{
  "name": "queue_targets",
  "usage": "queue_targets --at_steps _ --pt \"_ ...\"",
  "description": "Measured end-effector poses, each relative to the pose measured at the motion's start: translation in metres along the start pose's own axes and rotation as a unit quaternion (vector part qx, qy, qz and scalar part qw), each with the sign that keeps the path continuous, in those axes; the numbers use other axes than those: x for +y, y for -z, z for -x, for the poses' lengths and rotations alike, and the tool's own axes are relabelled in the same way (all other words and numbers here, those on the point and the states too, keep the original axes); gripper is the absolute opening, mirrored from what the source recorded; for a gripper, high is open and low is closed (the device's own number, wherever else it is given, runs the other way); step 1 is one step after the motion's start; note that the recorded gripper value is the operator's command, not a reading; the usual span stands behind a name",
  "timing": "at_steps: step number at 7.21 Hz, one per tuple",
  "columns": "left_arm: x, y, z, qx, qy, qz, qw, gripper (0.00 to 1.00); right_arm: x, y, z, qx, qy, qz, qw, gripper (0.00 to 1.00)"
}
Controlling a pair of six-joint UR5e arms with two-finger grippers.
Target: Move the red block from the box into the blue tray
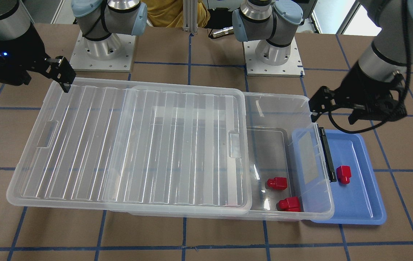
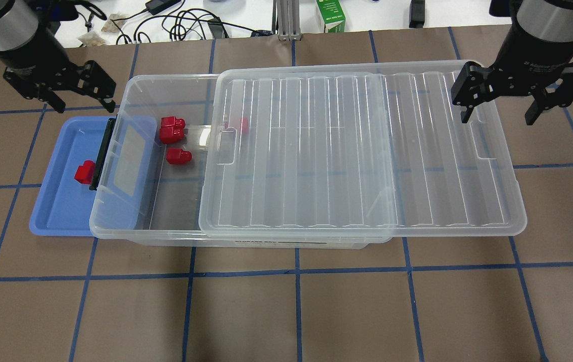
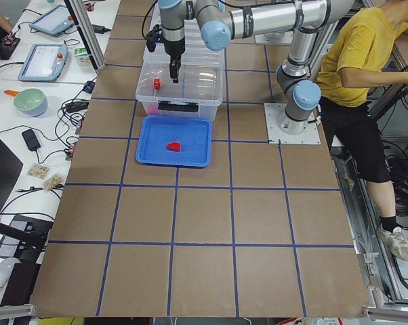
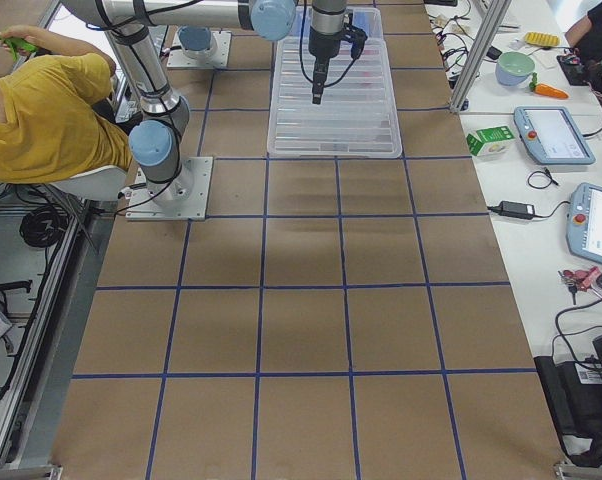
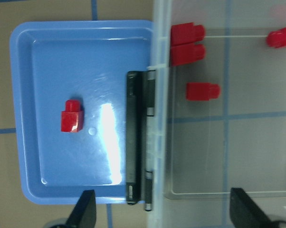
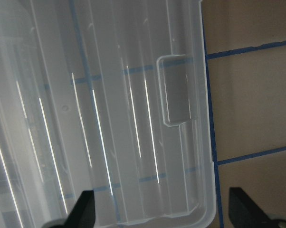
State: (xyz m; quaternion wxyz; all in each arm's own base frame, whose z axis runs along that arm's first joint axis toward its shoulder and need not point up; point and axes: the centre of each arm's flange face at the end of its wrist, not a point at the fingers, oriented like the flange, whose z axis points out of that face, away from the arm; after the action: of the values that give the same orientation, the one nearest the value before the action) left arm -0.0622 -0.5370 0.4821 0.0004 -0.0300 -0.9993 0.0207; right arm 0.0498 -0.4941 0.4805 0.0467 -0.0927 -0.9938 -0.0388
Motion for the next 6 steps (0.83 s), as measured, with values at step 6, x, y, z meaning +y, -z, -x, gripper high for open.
queue_targets --at_steps 6 --pt "0.024 0.028 -0.053 -0.008 -0.007 -0.029 0.9995 1.0 -0.076 -0.09 -0.127 -0.015 0.049 0.02 0.9985 1.0"
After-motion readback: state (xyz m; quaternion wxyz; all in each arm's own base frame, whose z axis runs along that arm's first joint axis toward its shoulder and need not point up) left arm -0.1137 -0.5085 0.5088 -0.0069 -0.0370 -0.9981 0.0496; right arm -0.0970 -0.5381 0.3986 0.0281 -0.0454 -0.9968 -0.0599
